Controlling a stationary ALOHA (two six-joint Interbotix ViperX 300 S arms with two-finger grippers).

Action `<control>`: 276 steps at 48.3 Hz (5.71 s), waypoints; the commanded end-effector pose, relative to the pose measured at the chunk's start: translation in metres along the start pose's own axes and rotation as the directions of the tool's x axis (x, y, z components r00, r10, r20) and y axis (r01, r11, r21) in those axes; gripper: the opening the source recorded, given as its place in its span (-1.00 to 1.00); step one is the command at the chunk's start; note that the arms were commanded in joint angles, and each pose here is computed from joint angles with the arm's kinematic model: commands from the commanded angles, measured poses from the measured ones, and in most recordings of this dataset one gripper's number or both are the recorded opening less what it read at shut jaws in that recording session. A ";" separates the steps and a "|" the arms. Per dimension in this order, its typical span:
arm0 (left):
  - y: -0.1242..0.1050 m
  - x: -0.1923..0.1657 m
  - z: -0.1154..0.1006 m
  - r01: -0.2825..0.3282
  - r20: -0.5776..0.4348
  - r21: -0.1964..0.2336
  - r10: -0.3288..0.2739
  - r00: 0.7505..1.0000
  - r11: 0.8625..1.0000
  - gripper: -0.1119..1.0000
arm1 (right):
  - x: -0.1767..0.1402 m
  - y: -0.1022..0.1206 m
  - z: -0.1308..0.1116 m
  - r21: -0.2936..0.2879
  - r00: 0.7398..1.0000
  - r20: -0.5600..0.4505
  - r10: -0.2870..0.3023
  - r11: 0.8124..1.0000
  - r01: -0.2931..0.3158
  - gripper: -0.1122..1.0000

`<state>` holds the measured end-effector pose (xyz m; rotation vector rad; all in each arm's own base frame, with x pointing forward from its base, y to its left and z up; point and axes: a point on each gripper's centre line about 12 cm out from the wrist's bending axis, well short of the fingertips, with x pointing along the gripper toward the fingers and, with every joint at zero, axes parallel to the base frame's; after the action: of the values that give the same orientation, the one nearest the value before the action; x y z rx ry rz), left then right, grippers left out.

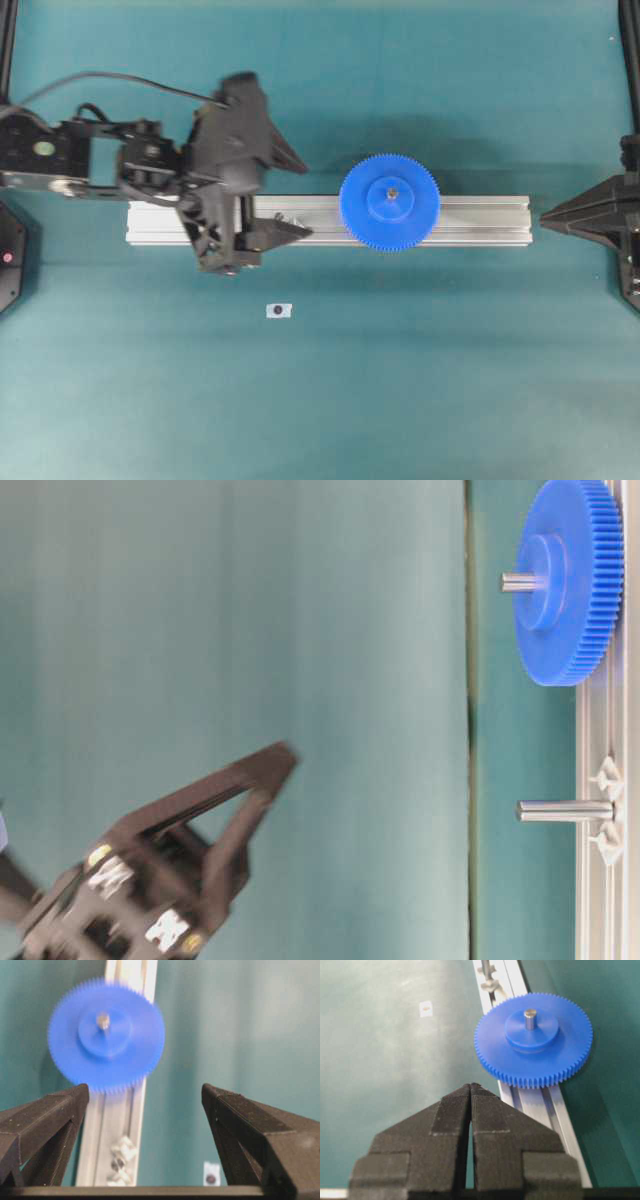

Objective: Find the location of the shaft and insert the large gear.

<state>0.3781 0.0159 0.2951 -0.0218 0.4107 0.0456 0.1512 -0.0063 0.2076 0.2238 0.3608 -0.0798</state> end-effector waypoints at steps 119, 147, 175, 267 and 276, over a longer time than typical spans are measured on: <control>-0.009 -0.016 -0.006 0.029 0.059 -0.035 -0.027 0.998 0.999 0.89 | 0.001 0.000 0.002 0.010 1.000 0.005 -0.002 1.000 0.002 -0.76; -0.010 -0.016 -0.007 0.030 0.056 -0.036 -0.028 0.998 0.999 0.89 | 0.001 0.000 0.002 0.010 1.000 0.005 -0.002 1.000 0.002 -0.76; -0.010 -0.015 -0.008 0.030 0.053 -0.041 -0.028 0.998 0.999 0.89 | 0.001 0.000 0.001 0.010 1.000 0.002 -0.003 1.000 0.003 -0.76; -0.010 -0.012 -0.012 0.029 0.038 -0.039 -0.027 0.999 0.999 0.89 | 0.001 -0.001 -0.001 0.013 1.000 0.004 -0.002 1.000 0.002 -0.76; -0.010 -0.012 -0.013 0.029 0.038 -0.039 -0.027 0.999 0.999 0.89 | 0.001 -0.001 -0.001 0.012 1.000 0.004 -0.003 1.000 0.003 -0.76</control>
<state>0.3622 0.0068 0.2808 -0.0701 0.3980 0.0324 0.1501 -0.0065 0.2022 0.2257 0.3682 -0.0825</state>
